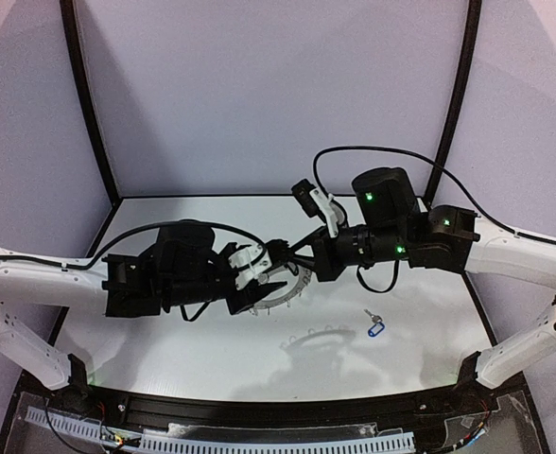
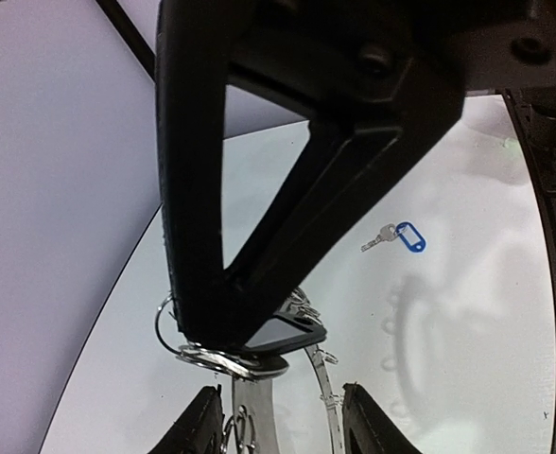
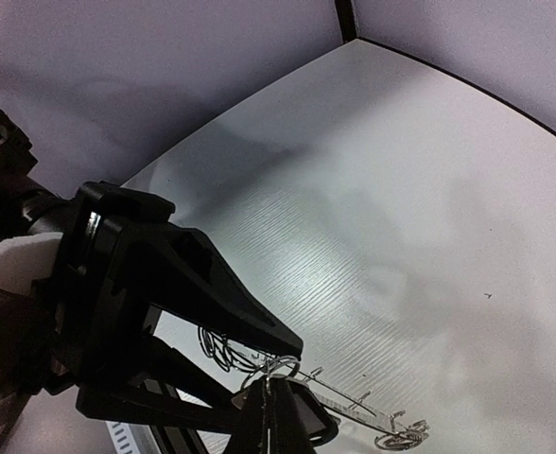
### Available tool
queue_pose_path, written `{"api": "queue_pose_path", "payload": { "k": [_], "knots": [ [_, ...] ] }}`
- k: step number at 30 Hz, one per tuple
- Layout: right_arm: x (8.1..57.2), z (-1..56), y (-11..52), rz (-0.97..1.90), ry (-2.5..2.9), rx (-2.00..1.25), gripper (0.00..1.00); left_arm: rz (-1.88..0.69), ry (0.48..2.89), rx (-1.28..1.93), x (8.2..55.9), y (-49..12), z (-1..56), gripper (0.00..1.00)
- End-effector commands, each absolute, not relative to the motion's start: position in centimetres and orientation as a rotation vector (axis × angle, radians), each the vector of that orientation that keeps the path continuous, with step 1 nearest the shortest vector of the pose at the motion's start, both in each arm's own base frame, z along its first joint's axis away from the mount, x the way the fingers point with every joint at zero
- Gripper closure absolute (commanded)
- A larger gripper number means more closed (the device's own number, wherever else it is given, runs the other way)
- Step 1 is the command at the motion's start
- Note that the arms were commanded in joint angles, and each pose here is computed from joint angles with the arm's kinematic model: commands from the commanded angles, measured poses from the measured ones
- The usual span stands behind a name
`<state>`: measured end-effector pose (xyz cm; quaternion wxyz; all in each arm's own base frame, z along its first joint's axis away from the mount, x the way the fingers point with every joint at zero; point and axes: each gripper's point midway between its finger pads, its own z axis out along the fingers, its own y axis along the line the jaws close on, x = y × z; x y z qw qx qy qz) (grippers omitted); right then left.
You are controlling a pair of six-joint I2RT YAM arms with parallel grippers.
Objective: Put the keys on the keyring
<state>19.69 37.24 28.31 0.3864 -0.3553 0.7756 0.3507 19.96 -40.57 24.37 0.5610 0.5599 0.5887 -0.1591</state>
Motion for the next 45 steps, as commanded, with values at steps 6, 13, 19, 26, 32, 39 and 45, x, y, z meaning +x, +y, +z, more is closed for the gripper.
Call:
{"api": "queue_pose_path", "payload": {
  "k": [6, 13, 19, 26, 32, 39, 45],
  "knots": [
    [19.2, 29.7, 37.4, 0.951, 1.926, -0.918, 1.0, -0.371, 1.336, 1.261, 20.3, -40.8, 26.1, 0.58],
    [18.8, 30.0, 37.3, 0.96, 1.912, -0.944, 1.0, -0.371, 1.324, 1.251, 20.5, -41.2, 26.3, 0.65],
    [18.7, 29.7, 37.0, 0.945, 1.922, -0.954, 1.0, -0.369, 1.322, 1.241, 20.6, -41.3, 26.5, 0.74],
    [18.6, 29.1, 36.4, 0.908, 1.947, -0.969, 1.0, -0.359, 1.314, 1.219, 20.7, -41.0, 27.0, 0.9],
    [18.9, 29.1, 36.1, 0.883, 1.956, -0.956, 1.0, -0.354, 1.299, 1.213, 20.6, -40.8, 27.2, 0.99],
    [20.1, 28.5, 35.4, 0.856, 2.037, -0.88, 1.0, -0.398, 1.221, 1.243, 18.9, -40.4, 27.6, 0.99],
    [21.0, 27.1, 35.0, 0.976, 2.182, -0.804, 1.0, -0.393, 1.151, 1.248, 18.0, -40.3, 28.2, 0.99]
  ]
}}
